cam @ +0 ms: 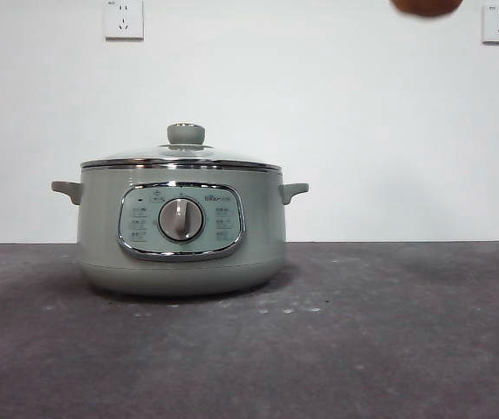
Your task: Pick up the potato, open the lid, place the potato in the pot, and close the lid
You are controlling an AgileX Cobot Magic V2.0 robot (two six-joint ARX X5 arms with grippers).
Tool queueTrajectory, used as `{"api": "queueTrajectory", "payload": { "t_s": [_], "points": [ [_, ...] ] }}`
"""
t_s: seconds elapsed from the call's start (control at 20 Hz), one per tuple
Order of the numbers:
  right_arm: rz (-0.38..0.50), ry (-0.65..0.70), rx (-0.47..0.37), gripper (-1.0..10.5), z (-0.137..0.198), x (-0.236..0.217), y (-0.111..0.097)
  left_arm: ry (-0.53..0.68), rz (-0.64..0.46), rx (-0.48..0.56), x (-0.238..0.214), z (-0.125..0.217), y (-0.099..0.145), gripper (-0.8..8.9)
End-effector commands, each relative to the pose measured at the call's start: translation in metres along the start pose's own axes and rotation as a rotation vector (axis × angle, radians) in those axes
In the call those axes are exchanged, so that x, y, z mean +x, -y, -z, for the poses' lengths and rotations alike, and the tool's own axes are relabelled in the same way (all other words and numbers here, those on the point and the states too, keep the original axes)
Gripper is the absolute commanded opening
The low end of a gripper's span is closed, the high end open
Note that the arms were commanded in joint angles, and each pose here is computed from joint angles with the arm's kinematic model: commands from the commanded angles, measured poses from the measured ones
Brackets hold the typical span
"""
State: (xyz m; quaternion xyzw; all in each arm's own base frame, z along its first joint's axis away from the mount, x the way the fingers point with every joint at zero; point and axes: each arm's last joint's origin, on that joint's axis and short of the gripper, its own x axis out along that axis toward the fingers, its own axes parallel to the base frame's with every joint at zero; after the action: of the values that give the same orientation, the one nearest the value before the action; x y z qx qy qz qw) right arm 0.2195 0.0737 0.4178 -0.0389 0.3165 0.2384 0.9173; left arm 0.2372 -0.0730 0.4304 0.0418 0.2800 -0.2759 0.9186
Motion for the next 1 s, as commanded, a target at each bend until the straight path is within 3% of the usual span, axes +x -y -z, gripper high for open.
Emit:
{"api": "queueTrajectory", "payload": {
  "t_s": [0.05,0.45,0.9,1.0],
  "points": [
    [-0.022,0.029,-0.013,-0.1,0.005,-0.022,-0.005,-0.051,-0.014,0.061,0.032,-0.011,0.0,6.59],
    [-0.045,0.06,-0.02,-0.1,0.023,-0.069,-0.016,-0.163,-0.031,0.17,0.146,-0.014,0.002,6.59],
    [-0.052,0.037,-0.019,-0.1,0.029,-0.074,-0.018,-0.211,-0.059,0.168,0.199,0.001,-0.007,6.53],
    [-0.053,0.036,-0.019,-0.1,0.029,-0.074,-0.018,-0.215,-0.058,0.167,0.201,0.002,-0.007,5.09]
  ]
}}
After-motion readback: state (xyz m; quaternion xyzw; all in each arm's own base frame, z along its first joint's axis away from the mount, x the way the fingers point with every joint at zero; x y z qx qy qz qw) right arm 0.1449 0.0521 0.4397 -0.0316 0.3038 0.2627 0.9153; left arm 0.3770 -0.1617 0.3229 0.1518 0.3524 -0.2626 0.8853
